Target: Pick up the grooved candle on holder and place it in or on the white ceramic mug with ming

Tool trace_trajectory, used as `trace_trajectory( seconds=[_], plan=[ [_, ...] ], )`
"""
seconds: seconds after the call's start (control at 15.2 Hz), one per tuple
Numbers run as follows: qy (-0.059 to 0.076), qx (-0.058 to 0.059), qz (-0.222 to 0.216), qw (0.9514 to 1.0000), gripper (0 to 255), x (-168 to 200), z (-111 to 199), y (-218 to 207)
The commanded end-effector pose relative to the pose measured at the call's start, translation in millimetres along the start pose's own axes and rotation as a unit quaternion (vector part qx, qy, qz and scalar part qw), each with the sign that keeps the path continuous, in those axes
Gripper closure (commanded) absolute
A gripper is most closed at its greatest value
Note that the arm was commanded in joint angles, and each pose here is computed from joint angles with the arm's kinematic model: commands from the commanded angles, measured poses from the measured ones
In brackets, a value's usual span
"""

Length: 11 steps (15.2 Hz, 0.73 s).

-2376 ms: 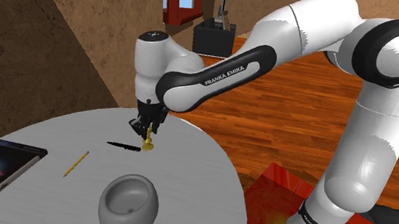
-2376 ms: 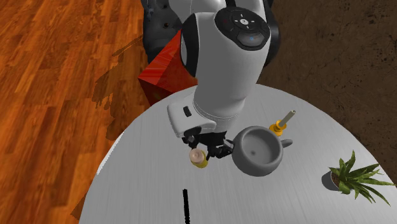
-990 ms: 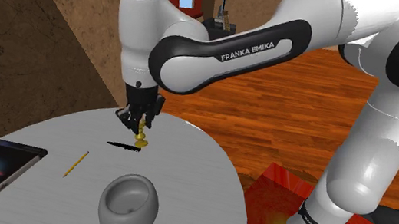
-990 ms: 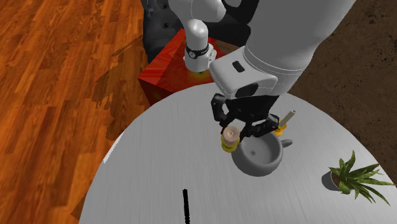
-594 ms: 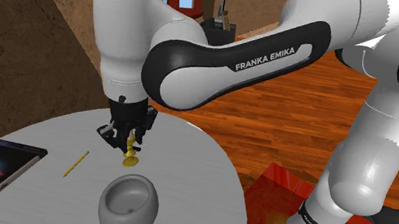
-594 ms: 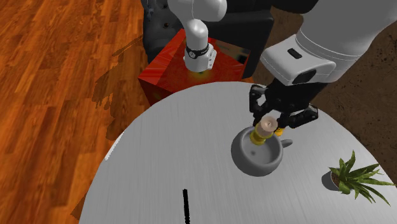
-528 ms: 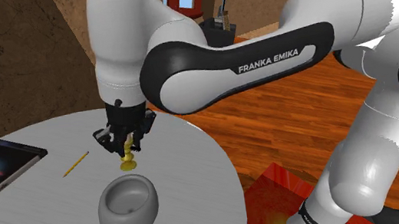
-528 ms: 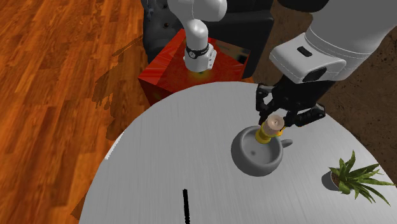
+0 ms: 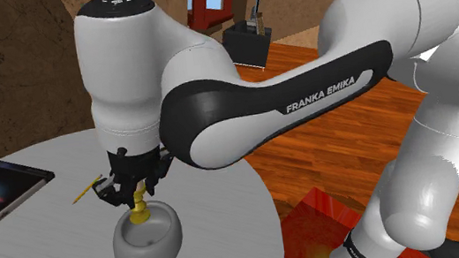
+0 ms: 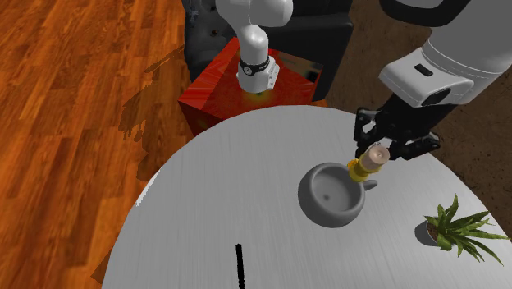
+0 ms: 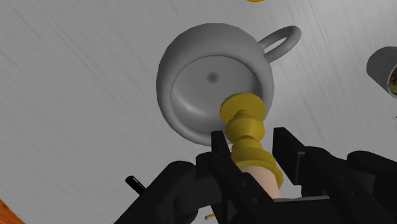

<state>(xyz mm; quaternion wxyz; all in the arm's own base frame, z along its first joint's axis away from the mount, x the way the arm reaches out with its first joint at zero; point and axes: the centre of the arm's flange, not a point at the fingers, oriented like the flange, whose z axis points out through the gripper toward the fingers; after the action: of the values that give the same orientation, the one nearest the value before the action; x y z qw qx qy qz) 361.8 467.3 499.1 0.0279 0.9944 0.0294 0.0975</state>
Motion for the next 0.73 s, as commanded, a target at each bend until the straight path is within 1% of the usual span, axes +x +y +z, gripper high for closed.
trace_trajectory(
  seconds=[0.0, 0.66],
  plan=[
    [0.0, 0.0, 0.0, 1.0, 255, -2, 10, -1],
    [0.0, 0.0, 0.0, 1.0, 255, -12, 60, -4]
  ],
)
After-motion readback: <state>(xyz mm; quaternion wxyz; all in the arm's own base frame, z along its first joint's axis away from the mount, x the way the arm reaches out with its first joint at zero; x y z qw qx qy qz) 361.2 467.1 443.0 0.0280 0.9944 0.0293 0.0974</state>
